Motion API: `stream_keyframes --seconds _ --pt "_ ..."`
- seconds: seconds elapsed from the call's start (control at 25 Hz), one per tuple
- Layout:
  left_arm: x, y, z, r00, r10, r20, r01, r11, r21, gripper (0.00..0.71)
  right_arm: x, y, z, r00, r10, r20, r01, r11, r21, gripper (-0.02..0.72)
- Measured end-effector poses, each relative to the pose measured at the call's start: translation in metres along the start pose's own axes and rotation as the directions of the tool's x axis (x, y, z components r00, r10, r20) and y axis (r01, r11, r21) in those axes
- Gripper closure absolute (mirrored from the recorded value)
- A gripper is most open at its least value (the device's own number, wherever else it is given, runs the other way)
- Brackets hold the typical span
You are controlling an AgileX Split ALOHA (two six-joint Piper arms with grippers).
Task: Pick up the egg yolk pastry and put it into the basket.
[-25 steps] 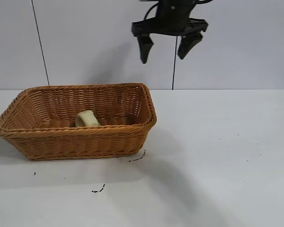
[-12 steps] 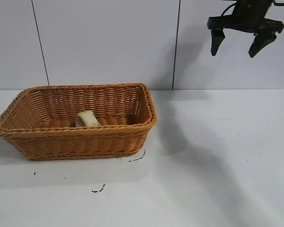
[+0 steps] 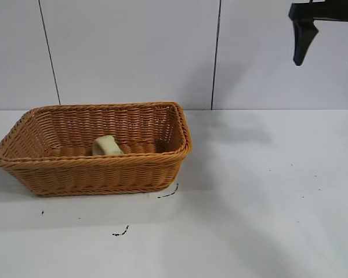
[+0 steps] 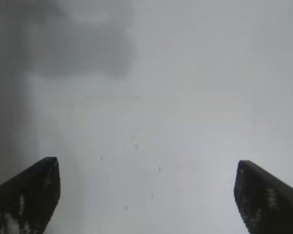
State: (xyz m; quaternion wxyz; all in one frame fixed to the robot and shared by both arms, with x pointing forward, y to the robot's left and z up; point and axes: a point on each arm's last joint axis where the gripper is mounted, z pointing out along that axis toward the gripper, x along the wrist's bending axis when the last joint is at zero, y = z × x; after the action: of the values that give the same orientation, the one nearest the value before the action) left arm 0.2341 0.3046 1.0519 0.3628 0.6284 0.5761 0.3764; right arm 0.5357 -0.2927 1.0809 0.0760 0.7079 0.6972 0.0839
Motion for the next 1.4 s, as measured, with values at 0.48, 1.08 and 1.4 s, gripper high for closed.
stream_keyframes --seconds 0.48,1.08,1.4 --pt "0.000 0.000 0.000 1.000 0.000 0.000 0.000 1.000 0.000 0.017 -0.007 -0.195 -0.010 1.000 -0.001 -0.007 0.000 0.975 -0.223 0.008" --pt "0.000 0.000 0.000 1.000 0.000 0.000 0.000 1.000 0.000 0.017 -0.008 -0.298 -0.040 0.999 -0.024 -0.046 -0.021 0.623 -0.782 0.008" --pt "0.000 0.000 0.000 1.000 0.000 0.000 0.000 1.000 0.000 0.017 -0.008 -0.299 -0.040 0.999 -0.024 -0.047 -0.022 0.619 -0.785 0.008"
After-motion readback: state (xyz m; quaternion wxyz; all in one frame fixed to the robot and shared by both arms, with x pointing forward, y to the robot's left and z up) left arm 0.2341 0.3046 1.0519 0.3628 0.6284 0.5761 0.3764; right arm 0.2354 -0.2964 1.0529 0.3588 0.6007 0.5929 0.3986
